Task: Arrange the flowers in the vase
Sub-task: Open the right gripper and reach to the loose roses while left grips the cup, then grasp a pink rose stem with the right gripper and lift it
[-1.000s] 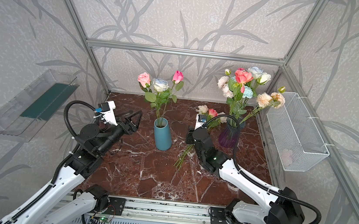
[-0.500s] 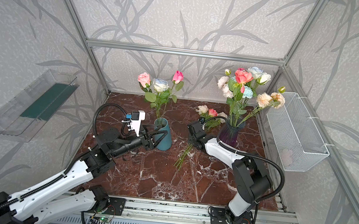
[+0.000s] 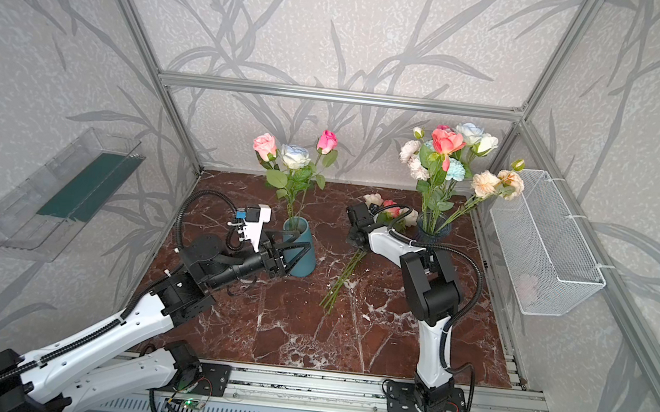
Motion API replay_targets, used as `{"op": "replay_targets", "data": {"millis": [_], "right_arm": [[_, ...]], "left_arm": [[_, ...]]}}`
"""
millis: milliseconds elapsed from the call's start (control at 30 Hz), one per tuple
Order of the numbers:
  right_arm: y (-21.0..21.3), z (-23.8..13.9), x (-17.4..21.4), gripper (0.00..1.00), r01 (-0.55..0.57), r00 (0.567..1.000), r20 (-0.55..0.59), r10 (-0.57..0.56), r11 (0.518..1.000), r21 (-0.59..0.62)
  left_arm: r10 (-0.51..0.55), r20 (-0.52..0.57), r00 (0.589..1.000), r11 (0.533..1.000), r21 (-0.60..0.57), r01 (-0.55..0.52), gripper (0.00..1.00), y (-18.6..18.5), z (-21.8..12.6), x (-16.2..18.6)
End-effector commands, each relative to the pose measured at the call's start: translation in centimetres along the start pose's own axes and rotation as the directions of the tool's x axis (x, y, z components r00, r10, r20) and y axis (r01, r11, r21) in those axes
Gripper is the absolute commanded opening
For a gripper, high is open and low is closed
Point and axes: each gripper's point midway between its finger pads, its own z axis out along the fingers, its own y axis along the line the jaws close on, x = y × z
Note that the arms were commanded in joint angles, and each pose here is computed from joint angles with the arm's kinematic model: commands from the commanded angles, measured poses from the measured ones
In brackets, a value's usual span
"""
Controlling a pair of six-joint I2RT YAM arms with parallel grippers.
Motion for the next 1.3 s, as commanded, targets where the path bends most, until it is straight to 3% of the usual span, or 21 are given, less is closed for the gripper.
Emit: {"op": "replay_targets", "data": {"millis": [0, 533, 767, 833, 1033, 1267], "right_arm": [[-0.4, 0.4, 1.3, 0.28, -0.016, 0.998, -0.062, 0.018, 0.999, 0.031], [-1.0, 2.9, 2.8, 0.26, -0.064, 0.992, -0.102, 0.070, 0.996, 0.062], [-0.7, 2.6, 2.7, 0.05, -0.072, 0.992, -0.097, 0.075, 0.997, 0.040], [-0.3, 2.1, 2.6, 0.00, -0.079, 0.992, -0.096, 0.080, 0.997, 0.012], [2.3, -1.0, 1.0, 0.00, -0.090, 0.995, -0.049, 0.084, 0.987, -0.131], [7.0, -7.0, -1.5, 0.00, -0.057, 0.991, 0.087, 0.100, 0.915, -0.399]], "left_arm": [[0.019, 0.036, 0.999, 1.000, 0.014, -0.019, 0.77, -0.8, -0.3, -1.2], [0.023, 0.035, 0.999, 1.000, -0.008, -0.023, 0.77, -0.3, -0.3, -1.0], [0.028, 0.039, 0.999, 0.999, -0.016, -0.028, 0.76, -0.1, -0.3, -1.1], [0.030, 0.039, 0.999, 0.999, -0.017, -0.029, 0.77, -0.2, -0.3, -1.1], [0.038, 0.038, 0.999, 0.999, -0.022, -0.037, 0.76, 0.0, -0.3, -1.1], [0.050, 0.043, 0.998, 0.998, -0.032, -0.049, 0.77, 0.1, -0.5, -1.3]]}}
